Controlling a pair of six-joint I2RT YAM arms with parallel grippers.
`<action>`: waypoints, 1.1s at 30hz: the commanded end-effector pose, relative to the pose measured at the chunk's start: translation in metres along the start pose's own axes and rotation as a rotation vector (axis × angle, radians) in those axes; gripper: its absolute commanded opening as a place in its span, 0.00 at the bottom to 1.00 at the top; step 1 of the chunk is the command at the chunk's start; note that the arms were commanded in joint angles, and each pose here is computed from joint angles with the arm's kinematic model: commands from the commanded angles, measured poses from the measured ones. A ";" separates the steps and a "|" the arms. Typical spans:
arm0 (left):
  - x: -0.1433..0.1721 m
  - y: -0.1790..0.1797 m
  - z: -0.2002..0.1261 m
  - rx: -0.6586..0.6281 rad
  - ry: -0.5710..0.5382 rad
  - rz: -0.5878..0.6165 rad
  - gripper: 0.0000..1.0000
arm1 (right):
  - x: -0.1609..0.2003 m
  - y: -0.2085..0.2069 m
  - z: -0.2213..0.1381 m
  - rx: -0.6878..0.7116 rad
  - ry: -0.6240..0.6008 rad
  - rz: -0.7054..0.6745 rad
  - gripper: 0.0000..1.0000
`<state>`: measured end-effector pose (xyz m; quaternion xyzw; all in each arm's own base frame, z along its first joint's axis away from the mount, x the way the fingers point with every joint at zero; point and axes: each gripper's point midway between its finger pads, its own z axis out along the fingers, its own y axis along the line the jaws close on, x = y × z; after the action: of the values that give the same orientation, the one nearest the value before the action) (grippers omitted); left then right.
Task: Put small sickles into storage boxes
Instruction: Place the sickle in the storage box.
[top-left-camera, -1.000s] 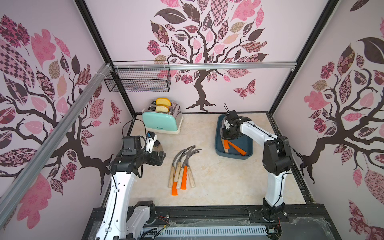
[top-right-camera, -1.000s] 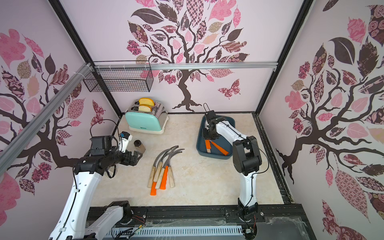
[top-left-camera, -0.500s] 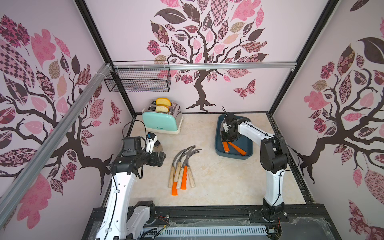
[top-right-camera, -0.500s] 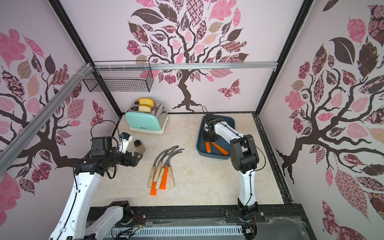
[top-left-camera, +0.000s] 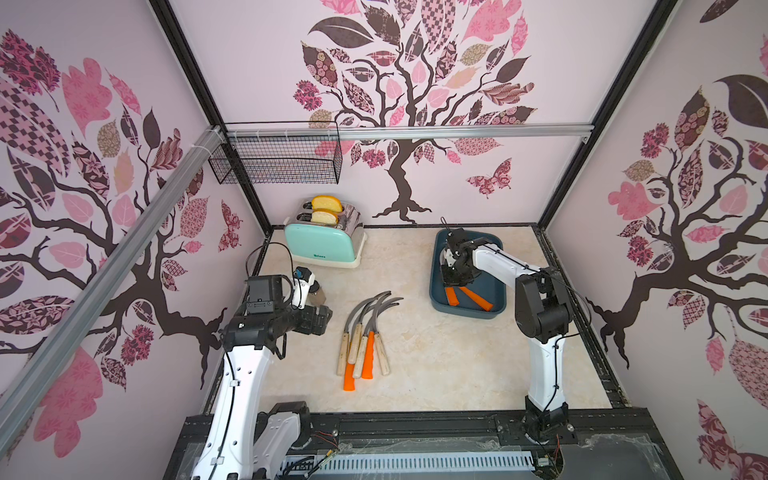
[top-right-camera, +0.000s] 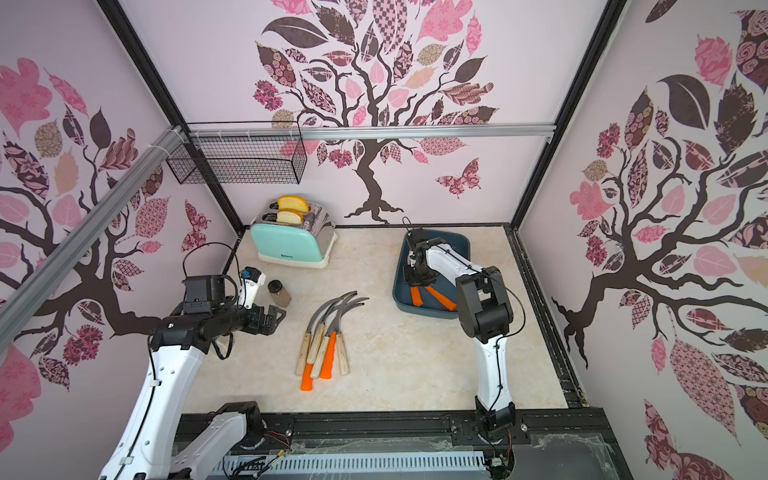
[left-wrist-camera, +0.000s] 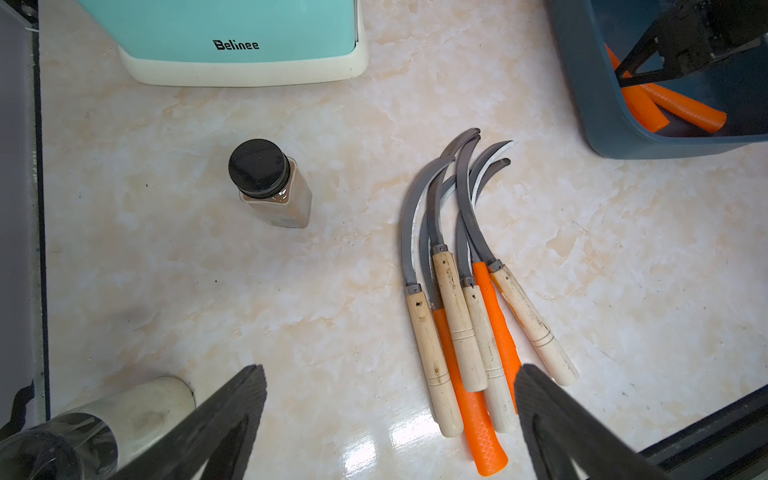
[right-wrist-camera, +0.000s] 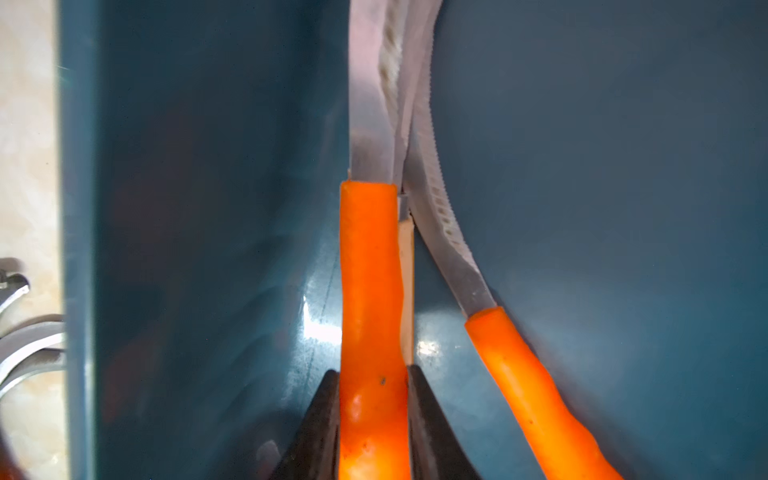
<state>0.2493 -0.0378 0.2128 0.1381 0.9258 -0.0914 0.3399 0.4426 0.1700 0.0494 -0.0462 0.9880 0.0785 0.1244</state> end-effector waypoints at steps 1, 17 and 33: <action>-0.002 -0.003 -0.001 0.010 -0.014 0.014 0.98 | -0.004 -0.001 -0.009 0.013 -0.010 -0.008 0.24; -0.008 -0.003 -0.005 0.010 -0.027 0.014 0.98 | -0.009 0.000 -0.023 0.011 -0.041 -0.009 0.43; -0.019 0.003 -0.006 -0.014 -0.035 0.008 0.98 | -0.029 0.007 -0.109 -0.017 -0.260 0.009 0.45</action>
<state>0.2551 -0.0371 0.2196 0.1368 0.9245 -0.0899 0.3444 0.4491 0.1635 0.1380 -0.0411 0.9697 0.0847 0.2255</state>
